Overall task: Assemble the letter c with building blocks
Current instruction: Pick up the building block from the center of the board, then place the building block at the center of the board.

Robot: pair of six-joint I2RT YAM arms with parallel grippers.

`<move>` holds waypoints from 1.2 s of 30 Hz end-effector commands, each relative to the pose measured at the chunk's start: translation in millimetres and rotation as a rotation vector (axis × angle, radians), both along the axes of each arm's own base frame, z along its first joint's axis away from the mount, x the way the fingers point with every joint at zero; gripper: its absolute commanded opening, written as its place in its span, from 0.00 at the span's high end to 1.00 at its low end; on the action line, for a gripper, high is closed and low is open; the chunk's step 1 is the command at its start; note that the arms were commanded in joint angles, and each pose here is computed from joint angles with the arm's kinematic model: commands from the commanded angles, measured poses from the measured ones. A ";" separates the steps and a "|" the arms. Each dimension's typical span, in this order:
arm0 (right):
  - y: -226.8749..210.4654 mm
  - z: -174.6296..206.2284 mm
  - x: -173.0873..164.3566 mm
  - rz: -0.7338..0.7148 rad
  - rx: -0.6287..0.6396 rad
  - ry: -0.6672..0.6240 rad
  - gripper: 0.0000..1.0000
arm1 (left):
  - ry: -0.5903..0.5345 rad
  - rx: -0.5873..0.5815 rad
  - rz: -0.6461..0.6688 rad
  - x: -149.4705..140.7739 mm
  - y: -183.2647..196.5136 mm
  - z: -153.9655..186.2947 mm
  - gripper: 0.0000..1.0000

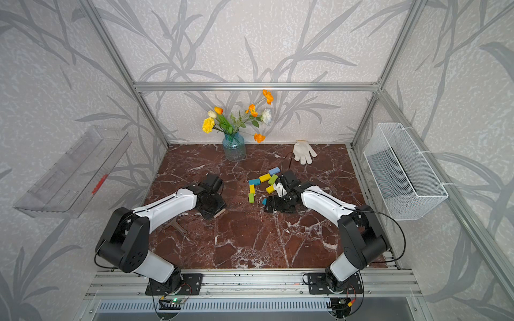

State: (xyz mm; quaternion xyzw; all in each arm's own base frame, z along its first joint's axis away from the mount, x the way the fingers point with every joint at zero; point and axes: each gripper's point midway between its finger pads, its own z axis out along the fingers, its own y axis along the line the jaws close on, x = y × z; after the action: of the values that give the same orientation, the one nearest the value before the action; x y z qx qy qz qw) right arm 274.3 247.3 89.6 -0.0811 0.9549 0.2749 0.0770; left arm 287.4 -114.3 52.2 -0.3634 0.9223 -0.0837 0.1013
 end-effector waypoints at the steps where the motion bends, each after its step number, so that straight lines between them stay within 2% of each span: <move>1: 21.2 6.7 10.7 -0.015 0.013 -0.017 0.16 | -0.024 -0.024 0.132 0.7 19.6 4.6 0.39; 6: 46.3 12.0 11.8 0.023 0.030 -0.025 0.16 | -0.059 -0.055 0.302 11.2 44.6 0.9 0.39; 7: 48.9 3.3 11.6 0.028 0.017 -0.004 0.16 | -0.066 -0.069 0.338 14.5 47.7 -1.3 0.39; 12: 55.6 -0.1 10.0 0.025 0.028 0.010 0.16 | -0.109 -0.117 0.451 37.3 59.2 -1.7 0.40; 22: 58.0 -0.5 11.0 0.036 0.027 0.009 0.16 | -0.101 -0.142 0.553 72.8 86.4 -5.9 0.41; 36: 61.9 -2.9 14.2 0.047 0.025 0.016 0.16 | -0.084 -0.174 0.676 94.0 100.9 -20.7 0.40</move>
State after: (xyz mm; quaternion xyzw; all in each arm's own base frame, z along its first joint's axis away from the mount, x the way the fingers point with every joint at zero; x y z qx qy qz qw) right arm 284.5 303.9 77.8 -0.0913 0.9529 0.2841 0.0543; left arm 376.4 -15.7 29.8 -0.6349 0.7503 -0.1315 0.1289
